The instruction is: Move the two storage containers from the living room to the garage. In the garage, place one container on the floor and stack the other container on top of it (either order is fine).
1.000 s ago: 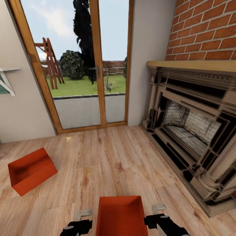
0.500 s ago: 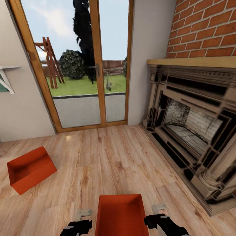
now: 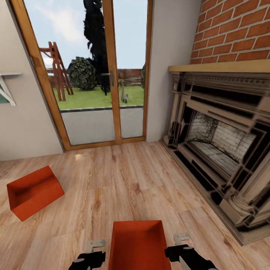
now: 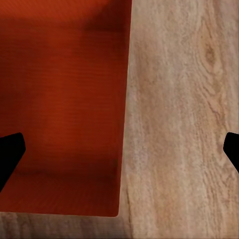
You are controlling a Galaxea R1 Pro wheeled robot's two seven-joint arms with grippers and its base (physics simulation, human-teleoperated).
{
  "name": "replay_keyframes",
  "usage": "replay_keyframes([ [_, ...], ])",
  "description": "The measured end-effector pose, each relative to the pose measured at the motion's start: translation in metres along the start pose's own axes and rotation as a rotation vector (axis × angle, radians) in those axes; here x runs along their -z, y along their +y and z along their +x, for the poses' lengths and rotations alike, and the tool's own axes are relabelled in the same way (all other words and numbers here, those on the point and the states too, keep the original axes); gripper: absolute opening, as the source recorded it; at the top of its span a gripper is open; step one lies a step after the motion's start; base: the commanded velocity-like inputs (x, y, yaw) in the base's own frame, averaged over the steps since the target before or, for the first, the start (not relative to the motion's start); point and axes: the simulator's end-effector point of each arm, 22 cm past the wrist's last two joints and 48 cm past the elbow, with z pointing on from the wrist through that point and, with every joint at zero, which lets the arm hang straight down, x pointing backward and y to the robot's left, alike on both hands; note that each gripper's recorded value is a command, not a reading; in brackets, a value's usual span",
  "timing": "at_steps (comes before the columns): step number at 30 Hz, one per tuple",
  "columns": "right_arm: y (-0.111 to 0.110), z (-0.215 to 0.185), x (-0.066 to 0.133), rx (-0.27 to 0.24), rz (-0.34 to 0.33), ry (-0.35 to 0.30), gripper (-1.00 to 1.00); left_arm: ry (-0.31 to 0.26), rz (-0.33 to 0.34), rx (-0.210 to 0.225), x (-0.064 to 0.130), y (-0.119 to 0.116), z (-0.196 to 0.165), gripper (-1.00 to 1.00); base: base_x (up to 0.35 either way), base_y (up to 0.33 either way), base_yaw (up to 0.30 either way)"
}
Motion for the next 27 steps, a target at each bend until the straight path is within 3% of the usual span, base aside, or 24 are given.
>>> replay_keyframes([
  [5,0.0,0.005,-0.008,0.001,0.0,0.0,1.0,-0.002,0.003,0.0,-0.008,-0.001,0.004,1.0,0.0,0.0,0.0],
  [17,0.0,-0.002,-0.014,0.002,0.004,-0.009,1.0,-0.072,0.005,0.007,-0.007,-0.005,-0.026,1.0,0.0,0.0,0.0],
  [24,0.0,-0.009,-0.023,0.006,0.007,0.017,1.0,-0.071,0.007,0.005,-0.017,-0.005,-0.025,1.0,0.0,0.0,0.0],
  [27,0.003,-0.011,-0.022,0.007,0.004,0.034,1.0,-0.021,0.008,0.0,-0.017,-0.006,-0.027,1.0,0.0,0.0,0.0],
])
